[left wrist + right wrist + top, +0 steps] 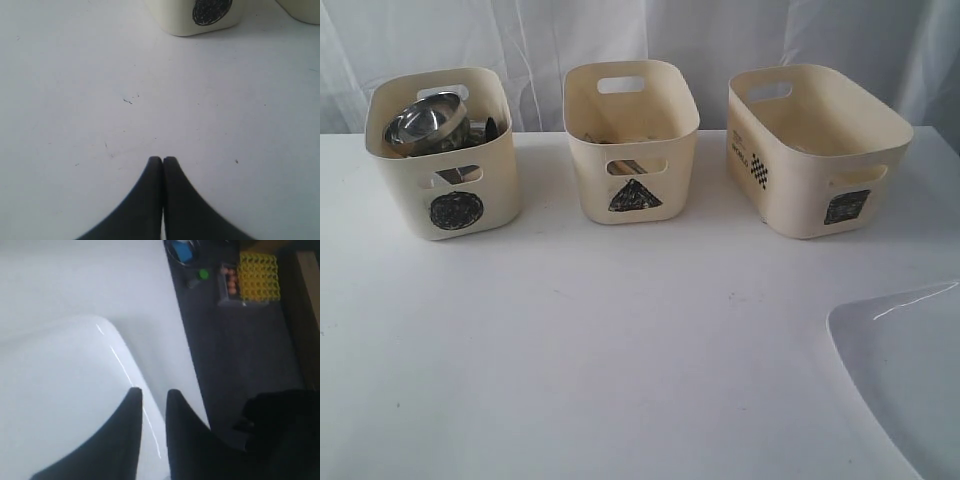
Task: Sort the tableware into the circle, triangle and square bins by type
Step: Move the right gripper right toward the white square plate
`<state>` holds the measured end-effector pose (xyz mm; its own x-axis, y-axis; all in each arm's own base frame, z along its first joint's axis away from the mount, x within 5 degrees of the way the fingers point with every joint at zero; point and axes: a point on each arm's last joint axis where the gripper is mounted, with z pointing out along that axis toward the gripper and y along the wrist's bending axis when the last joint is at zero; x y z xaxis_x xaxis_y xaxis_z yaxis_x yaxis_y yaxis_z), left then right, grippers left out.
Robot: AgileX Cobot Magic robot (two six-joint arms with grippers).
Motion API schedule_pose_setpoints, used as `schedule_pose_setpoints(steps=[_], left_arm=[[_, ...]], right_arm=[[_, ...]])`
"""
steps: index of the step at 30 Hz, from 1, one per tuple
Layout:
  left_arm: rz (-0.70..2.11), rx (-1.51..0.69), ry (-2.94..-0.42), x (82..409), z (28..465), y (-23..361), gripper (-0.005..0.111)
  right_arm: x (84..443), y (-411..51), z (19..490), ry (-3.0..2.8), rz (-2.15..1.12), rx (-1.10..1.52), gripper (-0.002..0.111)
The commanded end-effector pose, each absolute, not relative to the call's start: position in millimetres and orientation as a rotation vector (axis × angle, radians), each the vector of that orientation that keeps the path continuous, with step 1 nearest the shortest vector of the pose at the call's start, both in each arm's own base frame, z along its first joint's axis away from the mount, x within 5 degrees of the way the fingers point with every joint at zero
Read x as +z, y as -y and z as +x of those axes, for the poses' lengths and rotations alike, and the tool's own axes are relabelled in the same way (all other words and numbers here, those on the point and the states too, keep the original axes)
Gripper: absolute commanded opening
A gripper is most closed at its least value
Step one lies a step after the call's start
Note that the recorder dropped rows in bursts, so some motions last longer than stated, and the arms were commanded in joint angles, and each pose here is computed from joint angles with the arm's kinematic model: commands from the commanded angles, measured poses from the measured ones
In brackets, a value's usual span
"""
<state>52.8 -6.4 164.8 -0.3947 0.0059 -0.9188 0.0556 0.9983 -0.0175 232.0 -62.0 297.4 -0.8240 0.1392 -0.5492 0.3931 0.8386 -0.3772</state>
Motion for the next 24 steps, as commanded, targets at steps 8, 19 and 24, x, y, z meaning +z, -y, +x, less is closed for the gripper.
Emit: schedule_pose_setpoints(steps=[8,19,24], left_arm=[[0.031,-0.067,-1.983,163,53,7,0.000],[0.031,-0.067,-1.983,163,53,7,0.000],[0.031,-0.067,-1.983,163,53,7,0.000]], right_arm=[[266,41,134,-2.105,0.643,-0.044,0.009],[269,17,156,-2.509,0.546,0.316,0.009],[281,28,197,-2.544,0.512,0.300,0.009]])
